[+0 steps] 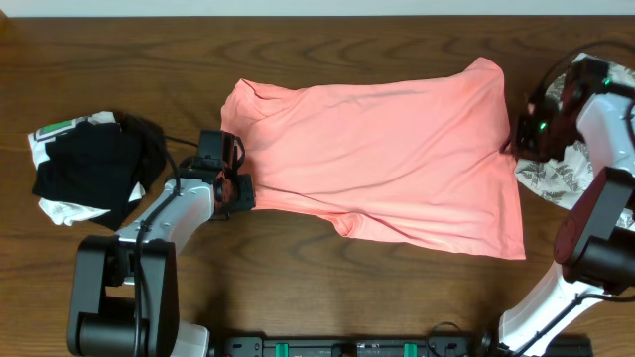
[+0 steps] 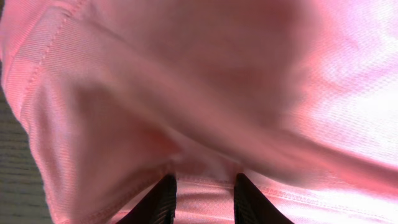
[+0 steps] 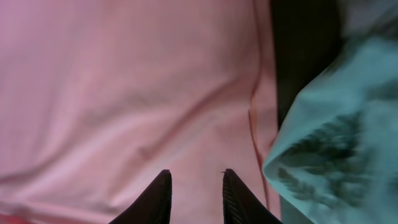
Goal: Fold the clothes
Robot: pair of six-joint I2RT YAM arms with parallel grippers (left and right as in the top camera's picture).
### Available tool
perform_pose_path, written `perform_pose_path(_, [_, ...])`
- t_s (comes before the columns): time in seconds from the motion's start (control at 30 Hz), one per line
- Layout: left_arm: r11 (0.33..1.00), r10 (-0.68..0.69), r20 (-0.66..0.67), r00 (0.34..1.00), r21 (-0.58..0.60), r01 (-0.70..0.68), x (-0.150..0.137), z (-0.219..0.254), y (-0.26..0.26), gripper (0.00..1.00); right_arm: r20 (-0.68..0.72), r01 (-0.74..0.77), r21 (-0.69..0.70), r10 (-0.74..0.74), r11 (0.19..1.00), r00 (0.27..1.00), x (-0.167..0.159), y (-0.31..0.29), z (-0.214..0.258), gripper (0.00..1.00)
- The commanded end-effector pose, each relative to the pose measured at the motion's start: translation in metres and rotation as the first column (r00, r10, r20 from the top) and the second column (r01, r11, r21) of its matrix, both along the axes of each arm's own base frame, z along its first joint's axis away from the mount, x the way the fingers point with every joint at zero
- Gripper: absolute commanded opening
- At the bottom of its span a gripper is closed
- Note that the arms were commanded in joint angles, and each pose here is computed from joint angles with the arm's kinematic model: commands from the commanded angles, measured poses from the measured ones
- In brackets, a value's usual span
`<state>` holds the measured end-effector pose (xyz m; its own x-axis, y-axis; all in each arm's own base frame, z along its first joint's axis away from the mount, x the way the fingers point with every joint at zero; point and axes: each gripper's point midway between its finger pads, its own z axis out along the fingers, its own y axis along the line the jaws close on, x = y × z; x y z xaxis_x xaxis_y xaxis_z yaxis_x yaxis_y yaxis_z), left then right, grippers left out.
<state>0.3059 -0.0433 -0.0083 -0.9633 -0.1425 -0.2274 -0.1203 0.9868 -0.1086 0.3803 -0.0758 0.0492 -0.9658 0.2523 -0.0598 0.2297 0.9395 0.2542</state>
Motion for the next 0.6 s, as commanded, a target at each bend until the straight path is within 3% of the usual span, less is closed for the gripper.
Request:
perform_pose_path(0.0, [0.999,0.029,-0.216,0.976,0.043,-0.020,-0.058,-0.046,0.011,0.32,-0.074,-0.016,0.006,0.016,1.000,0.997,-0.024,0.004,-0.029,0.26])
perform_pose_path(0.17, [0.999,0.029,-0.216,0.976,0.043,-0.020,-0.058,-0.046,0.011,0.32,-0.069,-0.007,0.003,0.008,1.000,0.998,-0.031,0.006,-0.050,0.27])
perform_pose_path(0.57, [0.999,0.029,-0.217,0.976,0.043,-0.020,-0.059,-0.046,0.011,0.32,0.037,0.048,-0.028,-0.047,0.998,0.998,-0.003,-0.010,-0.044,0.27])
